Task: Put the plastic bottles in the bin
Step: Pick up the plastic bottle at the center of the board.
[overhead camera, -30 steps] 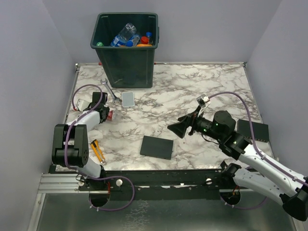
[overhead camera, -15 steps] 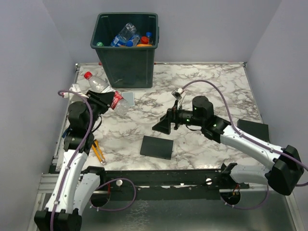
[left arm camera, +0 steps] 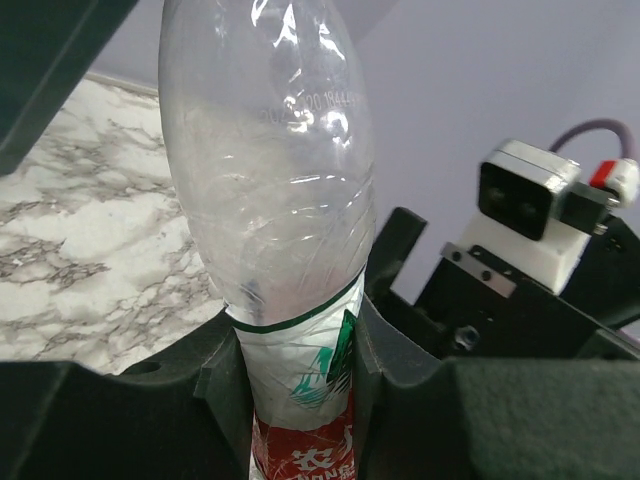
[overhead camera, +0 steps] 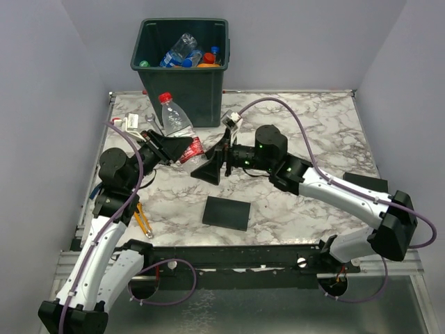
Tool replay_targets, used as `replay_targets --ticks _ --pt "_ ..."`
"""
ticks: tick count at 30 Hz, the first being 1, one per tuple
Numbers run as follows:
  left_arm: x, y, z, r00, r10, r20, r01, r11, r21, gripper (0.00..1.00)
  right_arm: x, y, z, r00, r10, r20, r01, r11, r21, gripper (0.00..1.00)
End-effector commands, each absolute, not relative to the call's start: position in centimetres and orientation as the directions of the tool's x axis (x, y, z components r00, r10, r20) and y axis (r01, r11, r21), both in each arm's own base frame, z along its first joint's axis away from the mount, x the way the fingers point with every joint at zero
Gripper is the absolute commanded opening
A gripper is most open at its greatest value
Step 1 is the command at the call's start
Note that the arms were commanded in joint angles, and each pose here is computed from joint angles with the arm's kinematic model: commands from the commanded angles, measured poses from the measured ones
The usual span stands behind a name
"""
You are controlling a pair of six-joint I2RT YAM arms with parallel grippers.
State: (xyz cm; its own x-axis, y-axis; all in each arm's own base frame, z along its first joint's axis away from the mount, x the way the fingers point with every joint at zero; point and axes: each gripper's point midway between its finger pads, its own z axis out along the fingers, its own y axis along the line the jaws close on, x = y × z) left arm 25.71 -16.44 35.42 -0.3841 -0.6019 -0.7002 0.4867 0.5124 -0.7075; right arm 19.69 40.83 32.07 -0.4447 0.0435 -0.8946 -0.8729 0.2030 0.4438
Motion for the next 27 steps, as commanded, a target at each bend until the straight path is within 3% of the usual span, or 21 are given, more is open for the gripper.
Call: replay_targets --ticks 1,3,4,7,10,13,19,23,27 --pt "24.1 -17.5 39.1 -0.331 -0.569 -0.752 0.619 0.471 -0.629 0.32 20.0 43.0 31.7 -0.437 0.023 -0.899 -0.877 0.210 0.432 1.00" --pt "24.0 -17.7 39.2 -0.334 -0.570 -0.751 0.626 0.461 -0.629 0.32 20.5 43.7 31.1 -0.462 0.017 -0.887 -0.861 0.231 0.453 0.98" --pt "24.1 -17.8 39.1 -0.336 -0.570 -0.749 0.626 0.459 -0.630 0.32 20.9 43.9 30.8 -0.471 0.019 -0.882 -0.853 0.245 0.461 0.92" --pt "24.0 -17.9 38.9 -0.341 -0.570 -0.747 0.626 0.455 -0.633 0.34 21.4 44.2 31.0 -0.467 0.051 -0.883 -0.849 0.254 0.463 0.61" --pt "23.9 -17.8 38.9 -0.333 -0.580 -0.743 0.620 0.459 -0.636 0.52 21.6 44.0 31.9 -0.449 0.083 -0.890 -0.853 0.256 0.454 0.41" --pt "24.5 -17.0 39.5 -0.302 -0.608 -0.734 0.587 0.488 -0.646 0.97 21.9 43.3 33.7 -0.404 0.119 -0.907 -0.865 0.273 0.421 0.37" --pt "26.9 -11.8 42.8 -0.085 -0.691 -0.718 0.381 0.643 -0.664 0.99 26.3 41.9 38.3 -0.273 0.136 -0.952 -0.846 0.438 0.305 0.35" --pt "27.5 -6.5 43.2 0.091 -0.676 -0.731 0.153 0.735 -0.661 0.99 32.2 40.6 41.7 -0.295 0.186 -0.937 -0.792 0.501 0.349 0.35" --pt "27.4 -5.0 41.4 0.106 -0.641 -0.760 0.053 0.767 -0.639 0.99 38.9 39.7 43.3 -0.344 0.251 -0.905 -0.736 0.527 0.426 0.35"
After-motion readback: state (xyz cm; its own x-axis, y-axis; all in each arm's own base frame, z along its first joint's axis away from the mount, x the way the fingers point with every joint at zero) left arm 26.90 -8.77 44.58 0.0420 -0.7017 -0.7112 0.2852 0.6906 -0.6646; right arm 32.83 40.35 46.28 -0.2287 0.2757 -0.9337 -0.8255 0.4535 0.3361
